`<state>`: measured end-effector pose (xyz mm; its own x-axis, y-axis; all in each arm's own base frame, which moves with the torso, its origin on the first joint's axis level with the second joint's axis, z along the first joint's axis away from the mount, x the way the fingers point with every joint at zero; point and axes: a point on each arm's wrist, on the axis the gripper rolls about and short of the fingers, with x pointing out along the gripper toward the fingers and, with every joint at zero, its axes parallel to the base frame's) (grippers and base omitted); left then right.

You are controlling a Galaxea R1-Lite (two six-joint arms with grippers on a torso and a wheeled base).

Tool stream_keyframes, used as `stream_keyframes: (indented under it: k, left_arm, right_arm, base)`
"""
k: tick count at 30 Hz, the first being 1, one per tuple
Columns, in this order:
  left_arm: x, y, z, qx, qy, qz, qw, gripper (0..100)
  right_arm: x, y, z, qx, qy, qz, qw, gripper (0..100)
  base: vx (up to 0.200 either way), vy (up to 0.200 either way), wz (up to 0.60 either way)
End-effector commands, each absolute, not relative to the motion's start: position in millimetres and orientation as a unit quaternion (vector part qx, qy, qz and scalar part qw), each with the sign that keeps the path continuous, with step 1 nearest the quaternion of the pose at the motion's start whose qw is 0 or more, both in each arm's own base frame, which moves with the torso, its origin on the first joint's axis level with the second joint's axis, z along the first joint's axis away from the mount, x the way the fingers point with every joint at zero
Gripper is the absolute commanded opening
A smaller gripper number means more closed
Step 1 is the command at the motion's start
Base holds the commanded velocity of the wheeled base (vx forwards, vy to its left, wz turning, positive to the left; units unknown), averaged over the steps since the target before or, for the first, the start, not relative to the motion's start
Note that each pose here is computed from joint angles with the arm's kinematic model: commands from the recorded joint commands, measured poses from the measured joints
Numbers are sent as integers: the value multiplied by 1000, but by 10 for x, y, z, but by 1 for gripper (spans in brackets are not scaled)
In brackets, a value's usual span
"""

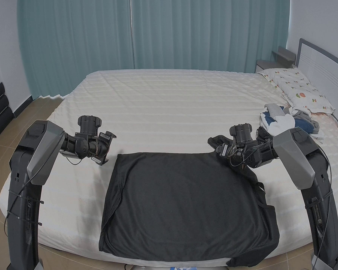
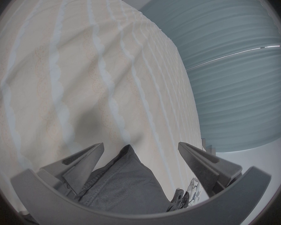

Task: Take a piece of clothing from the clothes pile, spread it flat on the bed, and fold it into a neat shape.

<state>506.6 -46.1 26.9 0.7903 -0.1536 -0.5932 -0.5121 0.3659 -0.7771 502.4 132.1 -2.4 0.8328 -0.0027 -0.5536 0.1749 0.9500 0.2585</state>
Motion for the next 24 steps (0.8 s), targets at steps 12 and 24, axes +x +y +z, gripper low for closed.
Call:
stream_keyframes:
  k: [12,24]
  left_arm:
    - [5068,-470,264,-549,301,117,771,100]
    - [5068,-477,264,-547,301,117,772,100]
  right_arm:
    - [5315,838,28,181,234,-85,951,0]
    - [5457,489,-67,203,187,-85,957,0]
  base:
    - [0,0,0]
    - [0,0,0]
